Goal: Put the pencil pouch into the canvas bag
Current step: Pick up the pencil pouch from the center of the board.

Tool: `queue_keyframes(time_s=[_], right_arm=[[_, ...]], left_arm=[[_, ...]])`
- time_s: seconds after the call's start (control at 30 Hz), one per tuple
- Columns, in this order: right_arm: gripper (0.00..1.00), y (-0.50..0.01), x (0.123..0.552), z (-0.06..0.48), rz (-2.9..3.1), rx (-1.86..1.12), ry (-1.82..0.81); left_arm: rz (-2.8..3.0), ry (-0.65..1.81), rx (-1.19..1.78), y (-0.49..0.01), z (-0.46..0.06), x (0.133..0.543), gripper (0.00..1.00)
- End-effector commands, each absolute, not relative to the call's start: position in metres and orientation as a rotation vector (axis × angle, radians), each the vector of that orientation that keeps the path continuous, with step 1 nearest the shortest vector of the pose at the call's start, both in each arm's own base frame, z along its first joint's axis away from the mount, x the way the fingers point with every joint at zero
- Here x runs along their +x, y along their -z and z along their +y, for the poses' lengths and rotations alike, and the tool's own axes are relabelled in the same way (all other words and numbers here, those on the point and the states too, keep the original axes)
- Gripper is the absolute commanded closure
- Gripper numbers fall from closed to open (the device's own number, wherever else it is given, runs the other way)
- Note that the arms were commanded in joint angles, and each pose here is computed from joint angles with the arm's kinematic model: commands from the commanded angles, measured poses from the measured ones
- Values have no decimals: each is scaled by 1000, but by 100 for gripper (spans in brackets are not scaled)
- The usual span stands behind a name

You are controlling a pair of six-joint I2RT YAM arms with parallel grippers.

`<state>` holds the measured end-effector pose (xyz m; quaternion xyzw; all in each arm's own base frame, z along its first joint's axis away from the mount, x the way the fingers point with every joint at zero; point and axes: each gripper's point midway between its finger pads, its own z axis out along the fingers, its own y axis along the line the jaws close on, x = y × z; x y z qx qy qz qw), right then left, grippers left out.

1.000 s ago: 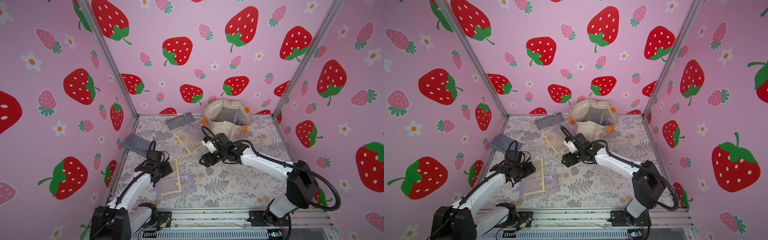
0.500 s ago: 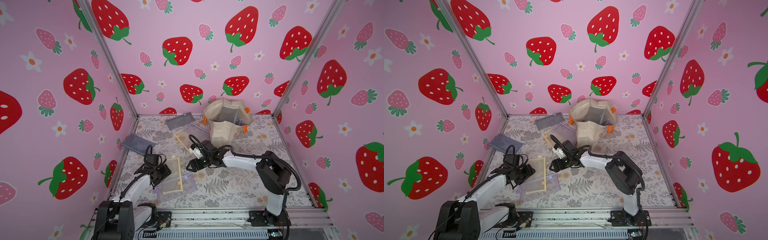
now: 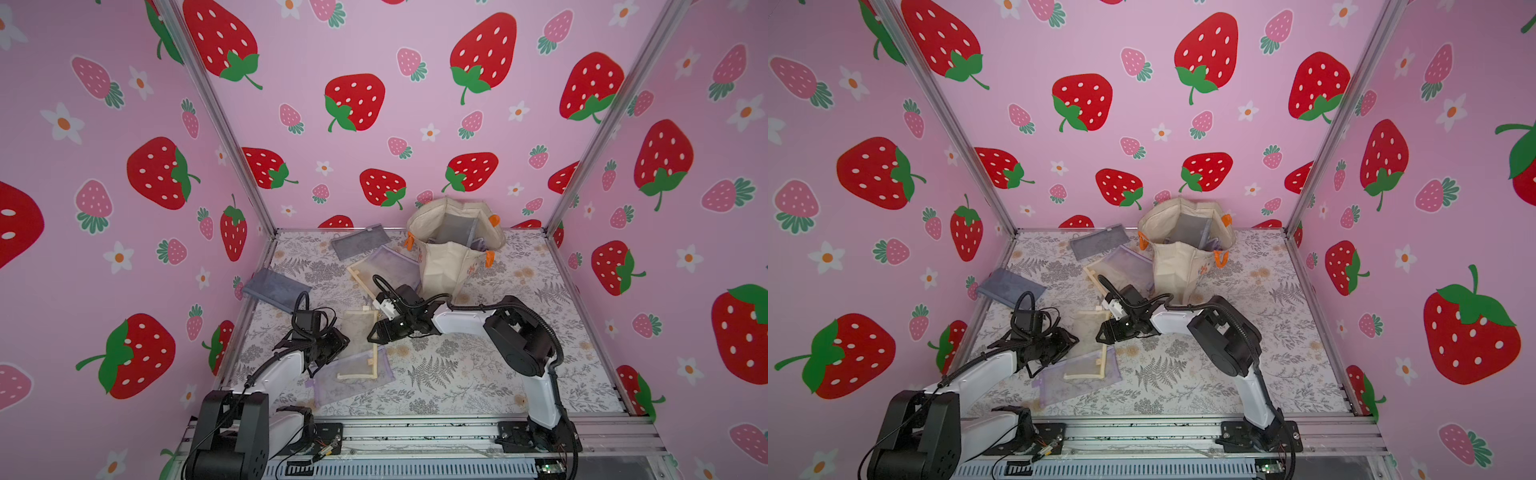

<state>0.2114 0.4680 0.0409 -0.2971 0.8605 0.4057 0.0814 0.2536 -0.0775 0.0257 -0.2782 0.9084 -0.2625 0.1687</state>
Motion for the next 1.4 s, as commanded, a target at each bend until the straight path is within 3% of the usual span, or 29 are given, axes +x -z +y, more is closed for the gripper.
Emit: queue_keyframes(time_s=[0.0, 0.3, 0.5, 0.6, 0.93, 1.2, 1.37], right_arm=[[44, -27, 211, 465, 2618, -868, -1187], [54, -32, 214, 462, 2605, -851, -1208], [57, -55, 221, 452, 2555, -826, -1223], [53, -74, 224, 445, 2518, -820, -1228], [23, -161, 234, 398, 2406, -733, -1265], [17, -243, 243, 377, 2210, -625, -1426], [16, -268, 248, 378, 2126, -572, -1561]], left_arm=[[2640, 798, -800, -12, -89, 240, 56], [2569, 955, -718, -31, -114, 254, 71], [2519, 965, -662, -54, -115, 265, 88], [2489, 976, -634, -67, -116, 270, 100], [2235, 1031, -383, -175, -122, 285, 100], [2023, 1139, -146, -276, -139, 282, 100], [1904, 1235, 4, -327, -159, 274, 100]])
